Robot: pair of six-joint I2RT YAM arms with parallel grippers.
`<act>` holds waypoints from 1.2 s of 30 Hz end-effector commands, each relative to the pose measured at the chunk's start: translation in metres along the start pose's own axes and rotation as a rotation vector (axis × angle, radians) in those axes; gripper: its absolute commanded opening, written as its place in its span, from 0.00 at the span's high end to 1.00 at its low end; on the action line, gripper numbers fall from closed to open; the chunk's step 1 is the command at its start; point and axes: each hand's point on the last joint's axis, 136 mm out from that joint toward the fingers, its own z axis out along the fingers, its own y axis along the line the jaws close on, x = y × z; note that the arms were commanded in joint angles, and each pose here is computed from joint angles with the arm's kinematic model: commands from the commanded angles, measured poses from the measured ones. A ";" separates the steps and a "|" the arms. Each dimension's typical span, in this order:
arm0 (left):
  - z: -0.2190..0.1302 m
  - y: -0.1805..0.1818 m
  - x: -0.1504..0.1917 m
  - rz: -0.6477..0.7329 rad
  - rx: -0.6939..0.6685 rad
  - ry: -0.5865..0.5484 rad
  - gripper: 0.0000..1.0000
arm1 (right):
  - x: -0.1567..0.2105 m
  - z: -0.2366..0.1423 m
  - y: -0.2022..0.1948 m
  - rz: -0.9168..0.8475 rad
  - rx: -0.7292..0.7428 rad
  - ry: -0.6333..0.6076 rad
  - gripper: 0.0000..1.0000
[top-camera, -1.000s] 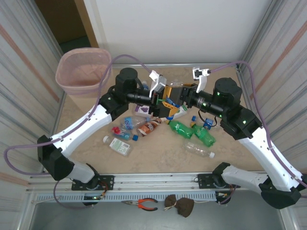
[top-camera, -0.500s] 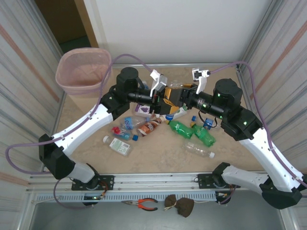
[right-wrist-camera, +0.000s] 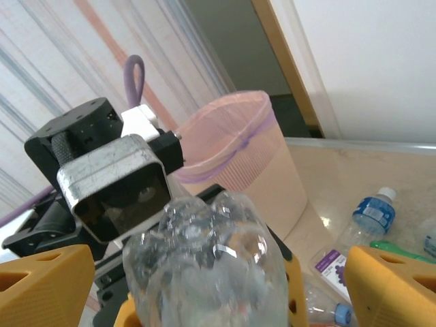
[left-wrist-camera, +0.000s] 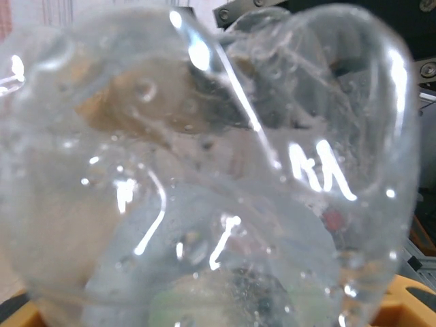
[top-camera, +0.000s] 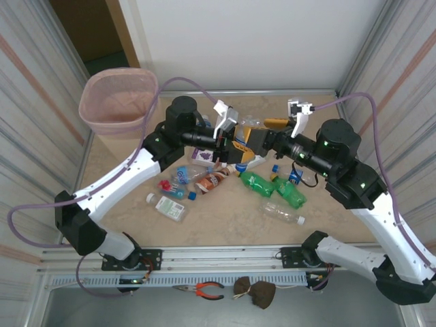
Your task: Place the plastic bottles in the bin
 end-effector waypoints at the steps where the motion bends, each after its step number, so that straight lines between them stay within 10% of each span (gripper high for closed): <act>1: -0.024 0.002 -0.029 0.066 -0.097 -0.042 0.53 | -0.005 -0.016 -0.005 -0.026 0.048 -0.028 0.06; 24: -0.289 0.119 -0.034 -0.186 -1.192 0.091 0.55 | 0.007 -0.001 -0.025 -0.013 0.122 0.030 0.06; 36: -0.381 0.175 0.003 -0.254 -1.463 0.285 0.54 | 0.007 0.004 -0.025 -0.010 0.122 0.038 0.06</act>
